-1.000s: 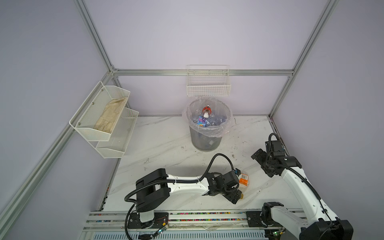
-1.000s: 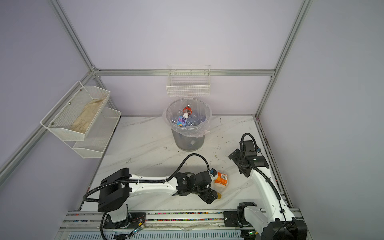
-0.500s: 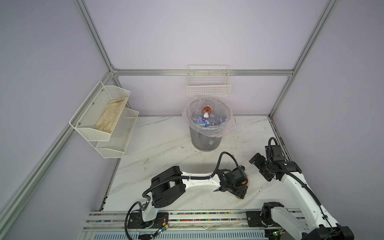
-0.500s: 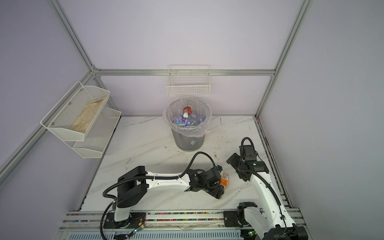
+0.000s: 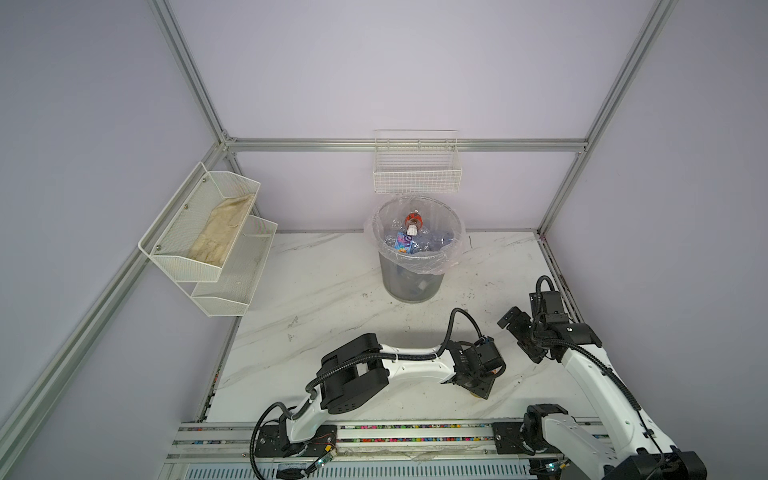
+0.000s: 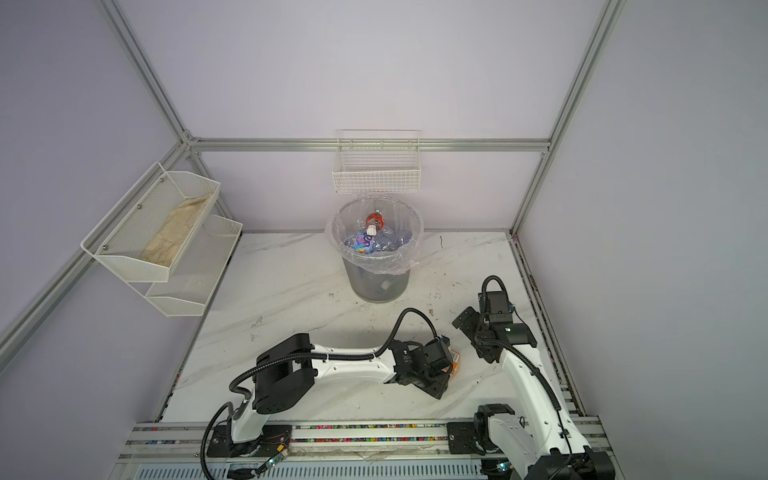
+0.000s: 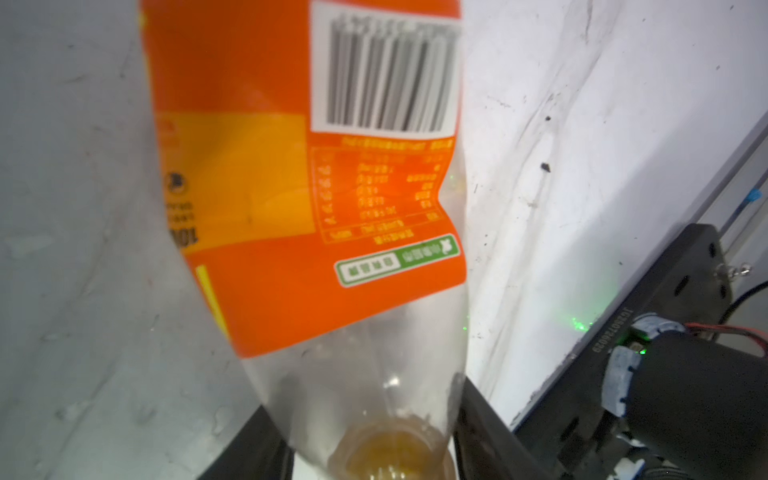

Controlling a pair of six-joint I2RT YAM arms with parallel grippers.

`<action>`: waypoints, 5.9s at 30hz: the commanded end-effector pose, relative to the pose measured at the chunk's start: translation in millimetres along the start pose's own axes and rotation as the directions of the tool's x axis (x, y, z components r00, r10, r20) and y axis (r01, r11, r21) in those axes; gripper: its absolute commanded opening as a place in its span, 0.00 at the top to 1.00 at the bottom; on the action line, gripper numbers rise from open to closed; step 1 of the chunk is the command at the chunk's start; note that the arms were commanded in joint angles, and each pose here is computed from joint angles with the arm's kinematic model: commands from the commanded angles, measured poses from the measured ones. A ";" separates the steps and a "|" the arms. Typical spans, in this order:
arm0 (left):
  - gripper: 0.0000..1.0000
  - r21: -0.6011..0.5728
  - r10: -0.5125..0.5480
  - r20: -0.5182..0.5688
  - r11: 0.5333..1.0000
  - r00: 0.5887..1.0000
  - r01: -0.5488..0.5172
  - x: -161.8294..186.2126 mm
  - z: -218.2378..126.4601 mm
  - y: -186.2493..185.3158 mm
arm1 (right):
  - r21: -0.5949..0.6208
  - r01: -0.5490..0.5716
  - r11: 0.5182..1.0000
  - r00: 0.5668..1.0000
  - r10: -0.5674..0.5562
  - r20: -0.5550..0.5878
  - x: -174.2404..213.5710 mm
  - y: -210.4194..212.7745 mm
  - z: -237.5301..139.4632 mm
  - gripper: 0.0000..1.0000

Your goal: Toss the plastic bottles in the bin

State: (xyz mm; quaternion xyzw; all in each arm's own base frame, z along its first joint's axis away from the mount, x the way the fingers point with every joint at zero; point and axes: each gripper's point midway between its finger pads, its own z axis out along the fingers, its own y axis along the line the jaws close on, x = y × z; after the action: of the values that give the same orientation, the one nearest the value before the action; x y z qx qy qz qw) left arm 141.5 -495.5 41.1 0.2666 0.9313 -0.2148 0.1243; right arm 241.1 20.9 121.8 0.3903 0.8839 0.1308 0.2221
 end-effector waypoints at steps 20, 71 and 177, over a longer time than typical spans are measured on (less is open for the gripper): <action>0.84 -0.080 0.071 0.168 0.995 0.983 -0.058 -30.7 -75.9 8.0 | -0.040 0.034 0.999 0.999 -0.033 0.025 -5.7 8.4 -6.0 0.03; 0.86 -0.360 0.329 0.811 0.932 0.484 -0.030 -129.3 -495.8 64.0 | -0.431 0.245 0.869 0.969 -0.225 0.097 7.3 69.9 -54.0 0.10; 0.00 -0.243 0.149 0.847 0.962 0.510 0.123 -207.0 -506.3 158.9 | -0.461 0.275 0.844 0.961 -0.249 0.119 5.0 79.4 -65.6 0.11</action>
State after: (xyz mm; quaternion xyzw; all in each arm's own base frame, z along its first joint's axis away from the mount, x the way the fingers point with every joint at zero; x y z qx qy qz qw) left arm 343.7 -232.6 499.8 0.1245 0.7745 -0.1760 0.5947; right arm 255.8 74.0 205.4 0.2089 0.8644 0.3024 0.3431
